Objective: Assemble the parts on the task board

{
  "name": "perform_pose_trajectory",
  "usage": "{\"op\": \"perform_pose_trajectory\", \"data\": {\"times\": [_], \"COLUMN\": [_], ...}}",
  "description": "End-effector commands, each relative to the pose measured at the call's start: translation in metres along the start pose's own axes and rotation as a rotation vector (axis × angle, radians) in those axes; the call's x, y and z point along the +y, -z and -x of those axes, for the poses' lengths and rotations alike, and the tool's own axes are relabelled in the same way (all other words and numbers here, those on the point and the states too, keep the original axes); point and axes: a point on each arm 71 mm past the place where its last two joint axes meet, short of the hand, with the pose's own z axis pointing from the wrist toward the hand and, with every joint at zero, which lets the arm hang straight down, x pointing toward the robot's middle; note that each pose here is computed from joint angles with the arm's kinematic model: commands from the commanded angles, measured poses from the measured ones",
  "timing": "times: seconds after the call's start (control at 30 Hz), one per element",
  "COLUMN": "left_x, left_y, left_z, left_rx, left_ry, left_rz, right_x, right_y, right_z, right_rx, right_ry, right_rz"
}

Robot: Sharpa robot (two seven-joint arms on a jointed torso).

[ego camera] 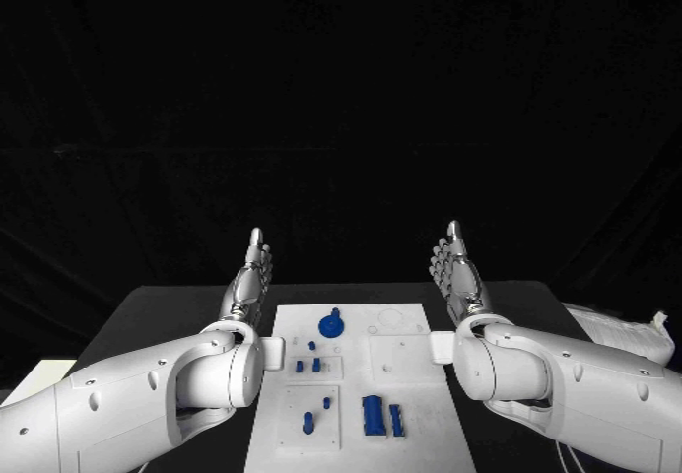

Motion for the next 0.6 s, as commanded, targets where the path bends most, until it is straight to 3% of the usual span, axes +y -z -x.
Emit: {"op": "perform_pose_trajectory", "data": {"times": [0.03,0.6], "left_x": [-0.0026,-0.0026], "left_y": [0.0003,0.0003], "left_z": [-0.0011,-0.0011], "left_rx": [0.002,0.002], "left_ry": [-0.008,-0.008], "left_rz": [-0.028,-0.028], "right_x": [0.0015,0.0015], "right_y": [0.0003,0.0003], "right_z": [-0.0008,-0.0008], "right_rx": [0.005,0.005], "right_ry": [0.001,0.001], "right_rz": [0.019,0.019]}}
